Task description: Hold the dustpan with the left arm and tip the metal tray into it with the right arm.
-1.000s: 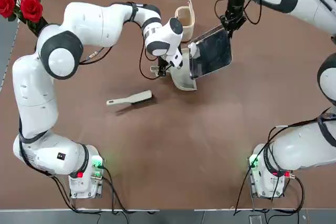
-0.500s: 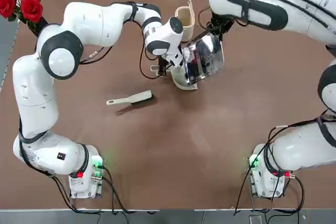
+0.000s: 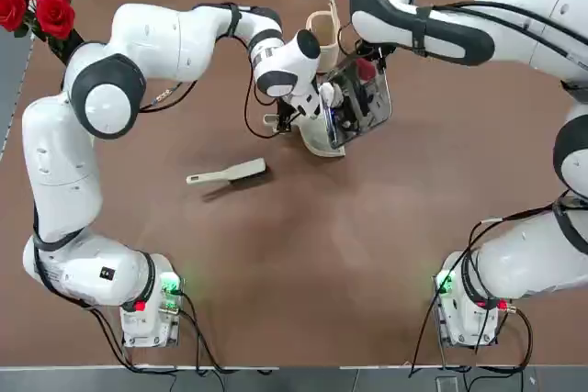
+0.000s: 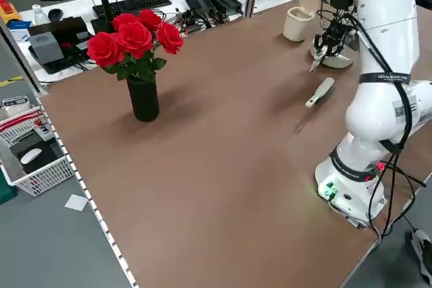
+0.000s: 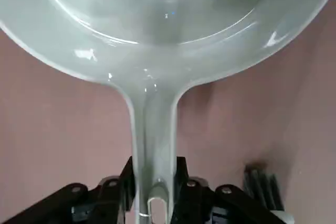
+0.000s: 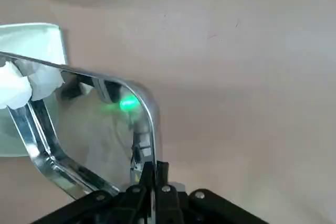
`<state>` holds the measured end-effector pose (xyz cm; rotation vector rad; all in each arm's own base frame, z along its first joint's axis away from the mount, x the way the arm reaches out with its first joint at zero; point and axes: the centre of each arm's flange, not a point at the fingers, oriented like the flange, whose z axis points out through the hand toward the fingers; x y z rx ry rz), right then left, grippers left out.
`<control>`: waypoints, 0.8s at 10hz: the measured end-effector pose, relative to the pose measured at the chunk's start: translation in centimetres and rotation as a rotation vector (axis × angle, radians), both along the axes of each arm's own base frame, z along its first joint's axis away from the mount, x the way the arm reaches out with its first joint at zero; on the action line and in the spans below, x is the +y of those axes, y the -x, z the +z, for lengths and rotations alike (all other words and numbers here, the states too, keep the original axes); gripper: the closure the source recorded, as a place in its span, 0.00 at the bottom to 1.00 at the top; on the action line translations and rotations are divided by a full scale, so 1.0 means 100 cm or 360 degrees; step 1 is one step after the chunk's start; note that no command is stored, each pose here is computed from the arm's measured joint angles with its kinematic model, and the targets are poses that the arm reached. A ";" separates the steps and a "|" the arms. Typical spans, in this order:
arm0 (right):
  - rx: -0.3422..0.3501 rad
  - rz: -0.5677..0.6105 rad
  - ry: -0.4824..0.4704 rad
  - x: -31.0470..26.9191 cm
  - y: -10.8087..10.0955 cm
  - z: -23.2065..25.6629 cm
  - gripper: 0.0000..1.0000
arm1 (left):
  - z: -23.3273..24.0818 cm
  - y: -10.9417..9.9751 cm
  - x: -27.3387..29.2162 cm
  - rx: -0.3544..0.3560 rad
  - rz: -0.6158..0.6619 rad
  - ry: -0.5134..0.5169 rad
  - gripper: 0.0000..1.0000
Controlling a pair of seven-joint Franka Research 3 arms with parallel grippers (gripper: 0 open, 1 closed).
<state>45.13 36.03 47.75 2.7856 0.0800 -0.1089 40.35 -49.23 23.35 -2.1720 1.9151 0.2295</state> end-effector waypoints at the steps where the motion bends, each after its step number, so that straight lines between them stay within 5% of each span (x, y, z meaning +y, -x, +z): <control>1: 0.0001 -0.0019 -0.0015 0.001 -0.009 0.001 0.96 | 0.000 0.000 0.000 0.0000 0.0000 0.0000 0.67; 4: -0.0025 -0.0099 -0.0007 0.003 -0.032 -0.009 0.96 | 0.000 -0.001 0.000 0.0000 0.0002 -0.0001 0.67; 8: -0.0163 -0.0146 0.0105 0.020 -0.020 0.007 0.96 | 0.000 -0.002 0.001 -0.0001 0.0006 -0.0002 0.67</control>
